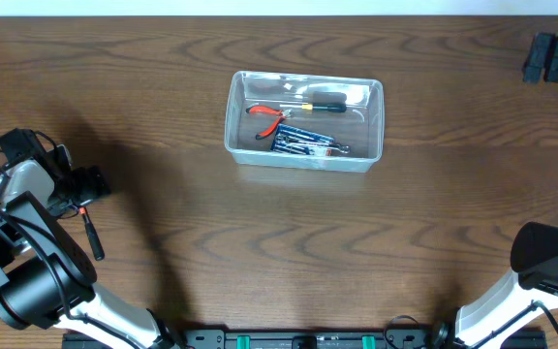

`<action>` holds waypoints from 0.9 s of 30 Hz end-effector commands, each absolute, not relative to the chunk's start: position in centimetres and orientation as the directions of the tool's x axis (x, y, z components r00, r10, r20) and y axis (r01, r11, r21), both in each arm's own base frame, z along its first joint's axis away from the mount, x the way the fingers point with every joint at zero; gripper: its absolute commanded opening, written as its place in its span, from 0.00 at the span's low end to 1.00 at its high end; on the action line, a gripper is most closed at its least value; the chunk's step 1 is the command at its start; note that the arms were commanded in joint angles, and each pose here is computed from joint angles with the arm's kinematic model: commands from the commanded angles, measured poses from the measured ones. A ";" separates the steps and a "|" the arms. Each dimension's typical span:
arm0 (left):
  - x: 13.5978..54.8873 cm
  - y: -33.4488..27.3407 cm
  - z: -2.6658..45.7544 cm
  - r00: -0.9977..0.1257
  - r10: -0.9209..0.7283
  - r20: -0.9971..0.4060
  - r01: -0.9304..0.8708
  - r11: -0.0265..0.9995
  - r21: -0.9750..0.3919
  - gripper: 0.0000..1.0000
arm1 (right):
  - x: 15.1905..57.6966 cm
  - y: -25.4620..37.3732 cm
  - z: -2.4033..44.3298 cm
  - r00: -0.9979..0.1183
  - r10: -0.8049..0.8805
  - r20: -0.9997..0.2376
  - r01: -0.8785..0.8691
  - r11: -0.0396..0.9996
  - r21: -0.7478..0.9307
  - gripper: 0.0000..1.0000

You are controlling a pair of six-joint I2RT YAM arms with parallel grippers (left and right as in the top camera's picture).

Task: Pack container
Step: 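Grasp the hammer handle with the left gripper and lift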

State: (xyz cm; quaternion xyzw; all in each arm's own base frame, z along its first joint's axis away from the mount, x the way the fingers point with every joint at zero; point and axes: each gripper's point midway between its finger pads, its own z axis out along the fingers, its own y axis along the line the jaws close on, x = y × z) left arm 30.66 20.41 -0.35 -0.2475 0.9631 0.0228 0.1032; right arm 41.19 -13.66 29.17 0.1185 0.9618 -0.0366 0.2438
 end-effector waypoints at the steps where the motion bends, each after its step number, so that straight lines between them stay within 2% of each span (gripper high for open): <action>1: 30.3 20.0 -2.0 -0.862 -0.477 -0.173 -0.482 0.876 -0.015 0.81 | 41.1 -13.9 28.9 -0.854 0.228 -0.468 0.264 0.965 -0.011 0.99; 3: 30.5 20.2 -1.9 -0.861 -0.476 -0.181 -0.482 0.876 -0.014 0.72 | 41.1 -13.9 28.9 -0.854 0.228 -0.467 0.264 0.965 -0.011 0.99; 7: 30.6 20.2 -1.9 -0.860 -0.475 -0.188 -0.482 0.876 -0.014 0.68 | 41.1 -13.9 28.9 -0.855 0.229 -0.466 0.264 0.965 -0.011 0.99; 12: 30.7 20.3 -1.9 -0.859 -0.475 -0.191 -0.482 0.876 -0.013 0.53 | 41.1 -13.9 28.9 -0.855 0.229 -0.465 0.264 0.965 -0.011 0.99; 18: 30.7 20.3 -1.9 -0.859 -0.475 -0.191 -0.482 0.876 -0.013 0.51 | 41.1 -13.8 28.9 -0.855 0.229 -0.466 0.264 0.964 -0.010 0.99; 22: 30.7 20.3 -1.9 -0.859 -0.475 -0.191 -0.481 0.876 -0.013 0.42 | 41.1 -13.8 28.8 -0.855 0.229 -0.465 0.264 0.964 -0.010 0.99; 25: 30.7 20.3 -1.9 -0.859 -0.475 -0.191 -0.482 0.876 -0.013 0.31 | 41.0 -13.8 28.8 -0.857 0.230 -0.461 0.264 0.964 -0.010 0.99; 27: 30.7 20.3 -1.9 -0.859 -0.475 -0.191 -0.482 0.876 -0.013 0.30 | 40.9 -13.8 28.8 -0.858 0.230 -0.459 0.264 0.965 -0.010 0.99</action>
